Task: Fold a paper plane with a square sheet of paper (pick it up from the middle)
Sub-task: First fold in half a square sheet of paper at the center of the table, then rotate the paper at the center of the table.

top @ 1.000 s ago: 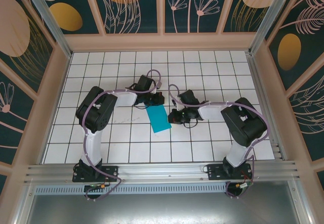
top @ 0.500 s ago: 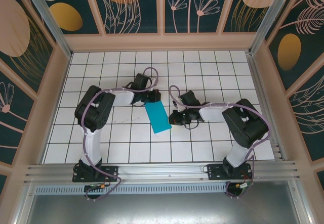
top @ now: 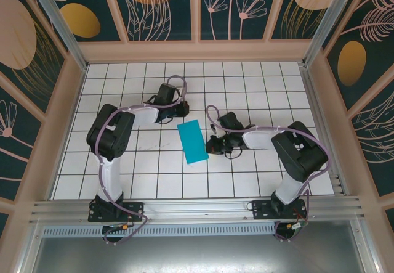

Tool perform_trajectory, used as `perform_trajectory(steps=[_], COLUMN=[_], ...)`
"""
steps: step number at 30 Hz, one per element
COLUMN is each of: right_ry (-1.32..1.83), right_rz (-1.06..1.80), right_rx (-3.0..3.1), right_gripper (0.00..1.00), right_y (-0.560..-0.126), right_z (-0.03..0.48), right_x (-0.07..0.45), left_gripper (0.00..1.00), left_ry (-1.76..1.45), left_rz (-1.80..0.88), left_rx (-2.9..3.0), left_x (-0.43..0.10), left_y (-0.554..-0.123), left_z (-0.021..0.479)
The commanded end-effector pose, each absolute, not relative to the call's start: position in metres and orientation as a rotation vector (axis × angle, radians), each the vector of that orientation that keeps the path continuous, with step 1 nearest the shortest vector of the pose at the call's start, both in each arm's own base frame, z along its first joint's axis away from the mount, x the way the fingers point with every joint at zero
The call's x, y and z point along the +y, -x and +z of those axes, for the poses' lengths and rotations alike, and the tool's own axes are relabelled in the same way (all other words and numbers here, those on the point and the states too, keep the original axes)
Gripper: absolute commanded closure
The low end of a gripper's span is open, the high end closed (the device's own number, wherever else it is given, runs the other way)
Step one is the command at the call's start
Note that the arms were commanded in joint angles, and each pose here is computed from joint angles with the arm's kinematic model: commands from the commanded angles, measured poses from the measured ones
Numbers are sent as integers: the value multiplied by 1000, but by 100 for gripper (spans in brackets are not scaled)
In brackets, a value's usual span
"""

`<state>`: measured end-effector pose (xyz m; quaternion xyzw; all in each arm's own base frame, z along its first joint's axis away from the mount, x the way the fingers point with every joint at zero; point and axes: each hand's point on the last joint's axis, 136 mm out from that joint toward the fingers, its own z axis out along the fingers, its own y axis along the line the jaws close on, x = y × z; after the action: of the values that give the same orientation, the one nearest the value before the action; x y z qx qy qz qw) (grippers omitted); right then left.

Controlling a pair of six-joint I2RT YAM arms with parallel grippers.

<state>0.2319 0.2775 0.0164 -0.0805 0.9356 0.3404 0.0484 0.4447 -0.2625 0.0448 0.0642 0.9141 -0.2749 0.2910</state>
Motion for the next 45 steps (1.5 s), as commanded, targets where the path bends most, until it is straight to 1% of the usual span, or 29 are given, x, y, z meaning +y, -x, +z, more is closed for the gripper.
perform_trajectory(steps=[1, 2, 4, 6, 9, 10, 13, 18, 20, 26, 28, 31, 33, 36, 39, 42, 45], right_ry=[143, 133, 111, 99, 88, 84, 71, 75, 65, 8, -51, -259, -366, -385, -314, -238, -179], right_rz=[1031, 1064, 1084, 1067, 1038, 1021, 964, 935, 933, 901, 832, 655, 656, 705, 812, 830, 813], right_rx=[2972, 2949, 2873, 2800, 2736, 2728, 2719, 2706, 2711, 2762, 2787, 2830, 2826, 2793, 2732, 2680, 2670], right_gripper=[100, 100, 100, 100, 100, 100, 99, 92, 90, 88, 88, 87, 87, 87, 84, 78, 69], right_y=[-205, -208, -224, -243, -272, -280, -303, -331, -339, -349, -351, -355, -355, -357, -364, -367, -357], right_z=[16, 24, 42, 56, 65, 64, 53, 46, 40, 14, 3, -16, -20, -11, 17, 46, 61], right_x=[274, 278, 286, 290, 298, 301, 307, 321, 324, 319, 308, 273, 261, 263, 277, 280, 280], left_gripper=[87, 83, 69, 57, 37, 33, 21, 3, 1, 1, 2, 1, 1, 2, 2, 1, 1], left_ry=[-16, 32, 123, 194, 274, 301, 359, 376, 377, 353, 354, 379, 400, 438, 447, 441, 436], left_rz=[-698, -672, -639, -630, -650, -643, -648, -661, -690, -830, -882, -968, -1021, -1074, -1127, -1149, -1167], left_rx=[2336, 2329, 2311, 2296, 2258, 2278, 2284, 2304, 2304, 2351, 2367, 2381, 2392, 2418, 2444, 2479, 2502], left_x=[-248, -241, -226, -215, -202, -196, -185, -175, -174, -189, -195, -201, -205, -209, -219, -230, -238], left_y=[-453, -452, -444, -434, -417, -406, -387, -360, -352, -334, -329, -320, -313, -302, -289, -278, -270], left_z=[98, 103, 114, 120, 137, 129, 128, 123, 120, 108, 104, 99, 95, 88, 84, 79, 76])
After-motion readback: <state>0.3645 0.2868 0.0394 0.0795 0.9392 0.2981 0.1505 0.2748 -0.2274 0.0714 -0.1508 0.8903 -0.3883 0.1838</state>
